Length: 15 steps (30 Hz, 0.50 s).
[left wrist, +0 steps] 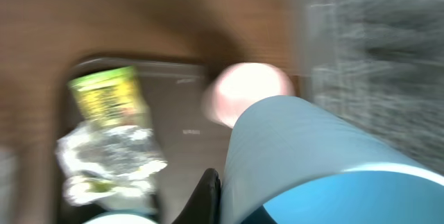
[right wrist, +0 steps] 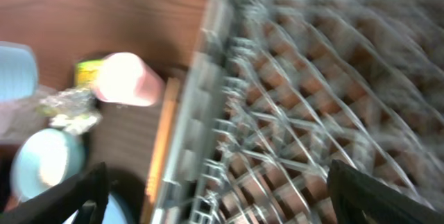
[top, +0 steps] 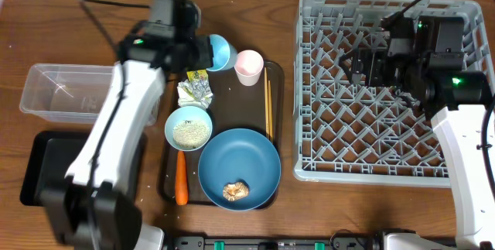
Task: Sort waste into correct bins and load items into the dishwasher rack
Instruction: 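Lift the blue cup and pass it to the right gripper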
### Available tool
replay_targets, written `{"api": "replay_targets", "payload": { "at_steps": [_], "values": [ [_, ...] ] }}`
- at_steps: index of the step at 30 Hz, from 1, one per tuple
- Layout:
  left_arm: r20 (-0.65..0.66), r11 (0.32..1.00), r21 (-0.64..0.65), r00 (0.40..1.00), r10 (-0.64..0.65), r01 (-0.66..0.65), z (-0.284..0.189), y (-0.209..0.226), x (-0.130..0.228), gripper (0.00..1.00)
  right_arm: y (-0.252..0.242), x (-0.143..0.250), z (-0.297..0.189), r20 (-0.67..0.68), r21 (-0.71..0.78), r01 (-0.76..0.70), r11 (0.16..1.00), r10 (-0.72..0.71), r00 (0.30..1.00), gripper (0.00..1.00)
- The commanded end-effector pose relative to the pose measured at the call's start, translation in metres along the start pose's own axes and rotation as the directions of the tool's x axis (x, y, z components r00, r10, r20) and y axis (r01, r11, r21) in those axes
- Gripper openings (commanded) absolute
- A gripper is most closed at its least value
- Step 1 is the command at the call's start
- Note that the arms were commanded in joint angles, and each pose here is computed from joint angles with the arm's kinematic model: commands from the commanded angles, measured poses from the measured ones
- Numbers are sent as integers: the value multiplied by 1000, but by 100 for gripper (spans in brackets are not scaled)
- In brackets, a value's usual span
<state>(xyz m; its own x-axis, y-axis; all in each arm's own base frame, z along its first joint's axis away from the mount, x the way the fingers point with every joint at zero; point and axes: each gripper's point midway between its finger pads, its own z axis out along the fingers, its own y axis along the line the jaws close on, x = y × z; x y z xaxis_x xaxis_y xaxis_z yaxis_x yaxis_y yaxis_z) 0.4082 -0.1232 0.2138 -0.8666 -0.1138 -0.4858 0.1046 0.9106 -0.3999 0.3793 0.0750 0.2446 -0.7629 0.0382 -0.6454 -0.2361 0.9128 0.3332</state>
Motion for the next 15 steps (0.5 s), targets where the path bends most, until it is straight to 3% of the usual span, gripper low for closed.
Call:
{"api": "replay_targets", "payload": {
  "at_steps": [1,6,15],
  "values": [
    [-23,900,424,993,119,-98,-38,-69,10,6,69,-16,-17,112,-374,193,907,-163,980,89],
    [-44,772,630,989,142,-83,-62,-102,19,6,130,-29,-57,267,-667,328,669,-196,944,78],
    [2,490,865,977,212,-108,-110,-142,24,6,194,-12,-70,339,-768,441,465,-289,895,79]
  ]
}}
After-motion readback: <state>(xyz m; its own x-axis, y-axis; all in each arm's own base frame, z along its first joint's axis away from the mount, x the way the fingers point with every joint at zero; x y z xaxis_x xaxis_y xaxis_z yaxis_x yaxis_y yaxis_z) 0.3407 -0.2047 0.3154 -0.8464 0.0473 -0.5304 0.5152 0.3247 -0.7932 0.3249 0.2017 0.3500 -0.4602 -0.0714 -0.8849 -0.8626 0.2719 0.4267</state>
